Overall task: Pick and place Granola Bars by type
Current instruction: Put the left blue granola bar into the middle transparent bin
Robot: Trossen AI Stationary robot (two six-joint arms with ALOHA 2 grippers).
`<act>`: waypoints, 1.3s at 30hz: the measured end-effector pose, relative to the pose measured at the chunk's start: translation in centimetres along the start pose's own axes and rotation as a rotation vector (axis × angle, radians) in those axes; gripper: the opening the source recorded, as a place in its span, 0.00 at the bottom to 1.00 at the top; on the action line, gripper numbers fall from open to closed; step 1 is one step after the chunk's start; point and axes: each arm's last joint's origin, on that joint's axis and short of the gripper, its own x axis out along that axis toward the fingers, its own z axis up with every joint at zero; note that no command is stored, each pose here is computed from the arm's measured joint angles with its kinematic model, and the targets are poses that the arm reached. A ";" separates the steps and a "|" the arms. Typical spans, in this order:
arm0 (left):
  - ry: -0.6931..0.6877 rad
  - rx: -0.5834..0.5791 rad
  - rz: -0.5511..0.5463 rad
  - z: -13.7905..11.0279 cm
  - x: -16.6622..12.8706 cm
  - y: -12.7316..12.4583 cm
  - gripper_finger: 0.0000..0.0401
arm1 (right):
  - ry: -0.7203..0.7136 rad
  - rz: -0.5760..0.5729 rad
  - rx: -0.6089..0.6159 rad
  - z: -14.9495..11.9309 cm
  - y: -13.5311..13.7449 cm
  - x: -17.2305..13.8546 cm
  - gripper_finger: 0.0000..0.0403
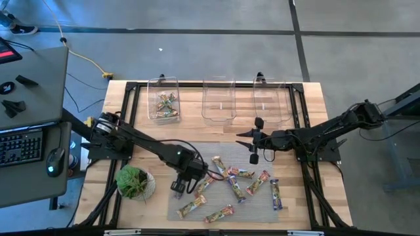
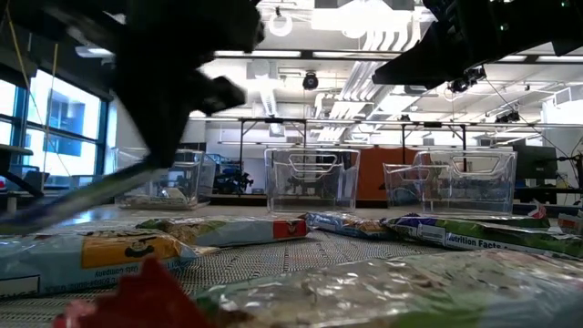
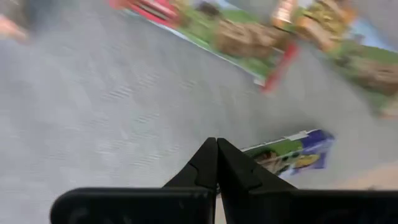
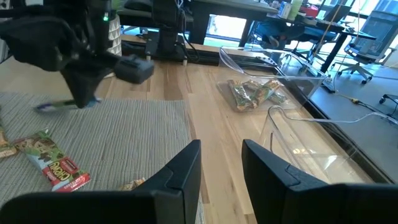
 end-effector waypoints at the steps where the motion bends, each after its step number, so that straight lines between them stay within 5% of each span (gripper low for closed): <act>1: -0.010 0.017 0.046 0.2 -0.2 0.1 0.00 | 0.000 0.000 0.000 0.0 0.0 0.0 0.25; 10: -0.112 0.067 0.373 2.8 -4.1 3.7 0.00 | 0.000 0.000 0.002 0.0 0.0 0.0 0.25; 27: -0.133 0.000 0.893 3.4 -13.3 15.8 0.00 | 0.036 0.001 0.039 -0.4 0.0 0.0 0.25; 31: -0.161 -0.053 0.896 2.0 -15.0 19.6 0.00 | 0.041 0.001 0.038 -0.4 0.0 0.0 0.25; 39: -0.330 -0.290 0.649 -2.9 -12.3 27.5 0.00 | 0.038 0.001 0.039 -0.4 0.0 0.0 0.25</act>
